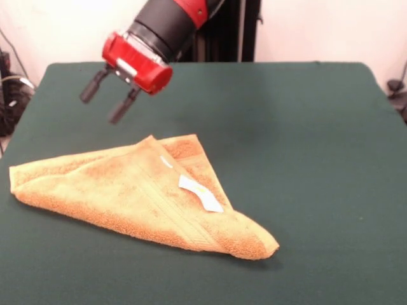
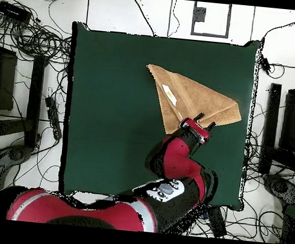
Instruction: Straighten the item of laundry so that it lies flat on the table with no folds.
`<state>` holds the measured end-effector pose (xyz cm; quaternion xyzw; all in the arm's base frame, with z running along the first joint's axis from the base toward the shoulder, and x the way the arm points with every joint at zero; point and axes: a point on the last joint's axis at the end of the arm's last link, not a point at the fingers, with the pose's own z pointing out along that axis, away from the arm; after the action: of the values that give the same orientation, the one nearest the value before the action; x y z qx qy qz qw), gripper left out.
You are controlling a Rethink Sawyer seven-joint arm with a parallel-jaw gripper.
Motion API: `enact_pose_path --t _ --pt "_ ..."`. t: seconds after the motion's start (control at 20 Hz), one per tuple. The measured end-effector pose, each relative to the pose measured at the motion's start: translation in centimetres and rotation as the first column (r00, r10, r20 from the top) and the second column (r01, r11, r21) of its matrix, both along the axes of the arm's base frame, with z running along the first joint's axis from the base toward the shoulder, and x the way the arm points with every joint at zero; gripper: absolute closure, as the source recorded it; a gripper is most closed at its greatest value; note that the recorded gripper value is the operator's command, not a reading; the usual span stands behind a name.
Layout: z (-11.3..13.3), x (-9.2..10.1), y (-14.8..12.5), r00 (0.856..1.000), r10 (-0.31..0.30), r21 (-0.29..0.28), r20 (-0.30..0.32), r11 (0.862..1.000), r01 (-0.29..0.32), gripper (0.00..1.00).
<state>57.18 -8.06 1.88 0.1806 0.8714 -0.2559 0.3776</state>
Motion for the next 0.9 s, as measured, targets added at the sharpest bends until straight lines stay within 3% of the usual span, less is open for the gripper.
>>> enact_pose_path --t 0.45,0.6,0.65,0.9 --pt "-0.9 2.3 5.1 0.996 0.048 0.152 0.076 0.987 -0.059 0.00" --pt "-1.4 2.6 6.6 0.996 0.059 0.213 0.066 0.974 -0.072 0.00" --pt "-1.7 2.7 7.3 0.997 0.053 0.252 0.047 0.966 -0.063 0.00" --pt "-2.6 2.7 8.2 1.000 0.015 0.321 -0.008 0.947 -0.011 0.00"
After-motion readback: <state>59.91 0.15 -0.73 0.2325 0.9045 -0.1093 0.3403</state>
